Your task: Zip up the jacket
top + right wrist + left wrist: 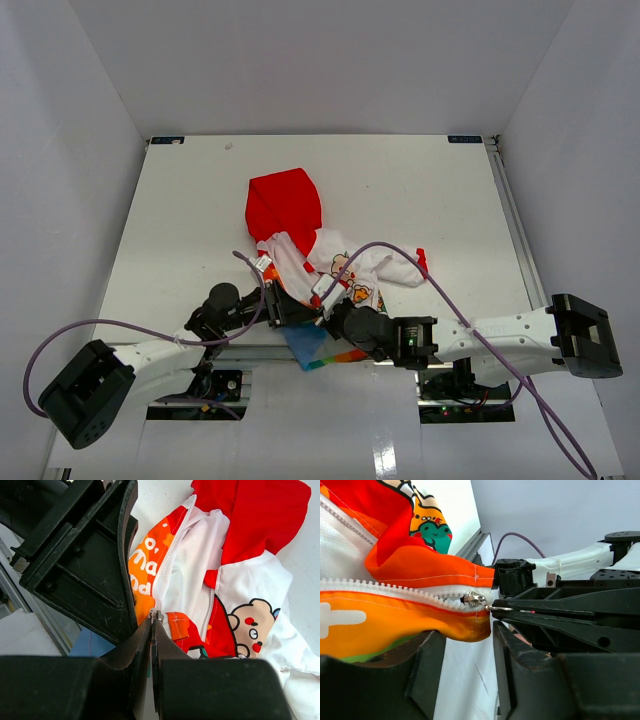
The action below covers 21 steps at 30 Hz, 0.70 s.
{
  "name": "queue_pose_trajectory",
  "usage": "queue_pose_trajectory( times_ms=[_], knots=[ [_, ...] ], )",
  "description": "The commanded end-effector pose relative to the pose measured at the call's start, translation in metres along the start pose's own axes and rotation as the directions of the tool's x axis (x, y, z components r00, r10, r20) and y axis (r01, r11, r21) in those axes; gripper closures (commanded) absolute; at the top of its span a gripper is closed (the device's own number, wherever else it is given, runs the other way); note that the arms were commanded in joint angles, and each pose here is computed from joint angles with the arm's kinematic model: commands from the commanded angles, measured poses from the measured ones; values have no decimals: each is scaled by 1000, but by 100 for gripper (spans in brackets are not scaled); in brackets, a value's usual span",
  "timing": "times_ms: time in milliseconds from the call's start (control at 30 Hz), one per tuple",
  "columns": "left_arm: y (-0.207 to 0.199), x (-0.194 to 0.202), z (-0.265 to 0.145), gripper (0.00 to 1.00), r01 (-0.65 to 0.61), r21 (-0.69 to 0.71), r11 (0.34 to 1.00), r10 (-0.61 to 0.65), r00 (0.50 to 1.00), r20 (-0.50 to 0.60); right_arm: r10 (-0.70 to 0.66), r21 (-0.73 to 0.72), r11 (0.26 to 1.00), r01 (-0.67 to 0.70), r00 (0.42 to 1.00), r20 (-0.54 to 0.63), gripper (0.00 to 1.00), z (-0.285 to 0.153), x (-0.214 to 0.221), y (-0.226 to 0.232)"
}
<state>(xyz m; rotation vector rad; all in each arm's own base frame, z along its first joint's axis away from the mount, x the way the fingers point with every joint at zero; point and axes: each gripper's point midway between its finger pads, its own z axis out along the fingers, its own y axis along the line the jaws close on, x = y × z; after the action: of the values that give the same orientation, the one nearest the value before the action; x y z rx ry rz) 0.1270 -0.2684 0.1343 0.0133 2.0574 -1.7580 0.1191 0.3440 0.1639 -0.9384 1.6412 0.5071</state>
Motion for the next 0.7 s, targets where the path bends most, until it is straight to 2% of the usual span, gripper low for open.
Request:
queue_pose_trajectory(
  times_ms=[0,67,133,300,500,667],
  knots=[
    [-16,-10,4,73,-18,58,998,16,999,39,77,-21,997,-76,994,76,92,0,-27,8],
    [-18,-9,3,90,-16,69,998,14,999,36,74,-25,997,-72,995,72,92,-1,-27,9],
    [-19,-8,2,99,-19,73,997,16,999,32,57,-15,998,-57,997,50,92,-2,-23,7],
    [-15,-1,-2,100,-46,52,998,46,999,2,-64,21,998,65,998,-29,92,-11,-15,-8],
    [-13,7,-5,100,-105,30,994,106,993,-52,-220,30,975,222,974,-54,92,-21,-28,-23],
    [-8,14,-5,100,-125,20,992,127,986,-104,-307,-4,952,307,949,-68,92,-15,-39,-17]
  ],
)
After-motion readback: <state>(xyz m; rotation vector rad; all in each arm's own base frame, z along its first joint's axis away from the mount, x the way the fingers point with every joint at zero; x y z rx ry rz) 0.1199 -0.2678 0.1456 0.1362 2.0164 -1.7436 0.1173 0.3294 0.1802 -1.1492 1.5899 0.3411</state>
